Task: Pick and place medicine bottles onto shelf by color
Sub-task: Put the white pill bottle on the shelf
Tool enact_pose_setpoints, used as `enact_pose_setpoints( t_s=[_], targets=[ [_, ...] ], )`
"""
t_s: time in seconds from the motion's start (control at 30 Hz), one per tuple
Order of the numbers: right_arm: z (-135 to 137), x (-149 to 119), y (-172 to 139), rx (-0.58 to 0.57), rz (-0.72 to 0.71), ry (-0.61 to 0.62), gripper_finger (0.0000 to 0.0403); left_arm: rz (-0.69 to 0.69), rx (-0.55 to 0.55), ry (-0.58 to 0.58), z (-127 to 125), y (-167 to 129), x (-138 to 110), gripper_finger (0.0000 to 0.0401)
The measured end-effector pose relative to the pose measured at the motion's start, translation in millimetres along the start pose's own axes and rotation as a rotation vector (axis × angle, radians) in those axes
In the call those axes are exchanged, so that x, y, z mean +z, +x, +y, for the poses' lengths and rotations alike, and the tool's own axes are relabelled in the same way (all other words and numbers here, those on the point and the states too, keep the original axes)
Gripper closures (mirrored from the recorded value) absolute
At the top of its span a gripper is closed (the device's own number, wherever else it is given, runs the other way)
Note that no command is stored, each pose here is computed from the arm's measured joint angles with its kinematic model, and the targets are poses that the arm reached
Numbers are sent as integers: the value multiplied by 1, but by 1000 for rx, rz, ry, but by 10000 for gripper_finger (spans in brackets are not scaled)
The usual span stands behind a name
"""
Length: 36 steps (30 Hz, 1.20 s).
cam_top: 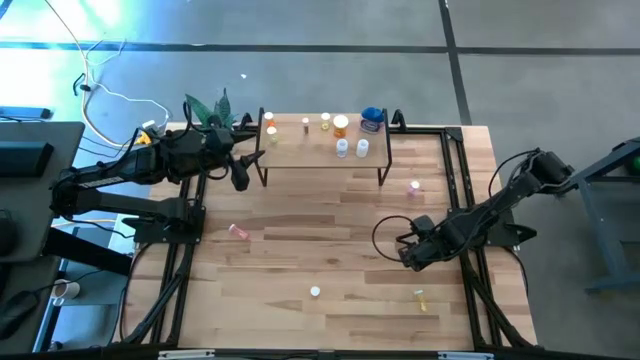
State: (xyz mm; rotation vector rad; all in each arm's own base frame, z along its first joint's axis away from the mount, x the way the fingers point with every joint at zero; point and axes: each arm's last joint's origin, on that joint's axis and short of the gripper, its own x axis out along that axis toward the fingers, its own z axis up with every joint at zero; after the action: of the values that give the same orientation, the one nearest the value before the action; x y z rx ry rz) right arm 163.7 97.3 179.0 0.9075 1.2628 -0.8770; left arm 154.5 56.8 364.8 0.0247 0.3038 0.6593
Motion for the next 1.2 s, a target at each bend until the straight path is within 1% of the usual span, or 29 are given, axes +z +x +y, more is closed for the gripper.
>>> enact_pose_setpoints(
  t_s=[0.17, 0.23, 0.47, 0.6, 0.7, 0.83, 1.0, 1.2],
  targets=[
    [0, 0, -1, 2, 16, 34, 279, 1, 28, 0, 1, 0, 0, 165],
    [2, -1, -3, 11, 19, 36, 290, 1, 41, 0, 1, 0, 0, 165],
    [14, 4, -18, 67, 33, 67, 287, 1, 56, 0, 2, 0, 0, 165],
    [24, 15, -31, 116, 30, 88, 283, 2, 54, 4, 2, 0, 0, 165],
    [32, 26, -42, 158, 19, 90, 284, 3, 52, 35, 2, 0, 0, 165],
    [40, 42, -58, 216, -35, 104, 284, 4, 5, 77, 0, 0, 0, 165],
    [49, 66, -82, 290, -120, 107, 284, 21, -52, 86, -1, 0, -2, 165],
    [52, 98, -109, 347, -237, 78, 284, 100, -108, 87, 2, 1, -10, 165]
  ],
)
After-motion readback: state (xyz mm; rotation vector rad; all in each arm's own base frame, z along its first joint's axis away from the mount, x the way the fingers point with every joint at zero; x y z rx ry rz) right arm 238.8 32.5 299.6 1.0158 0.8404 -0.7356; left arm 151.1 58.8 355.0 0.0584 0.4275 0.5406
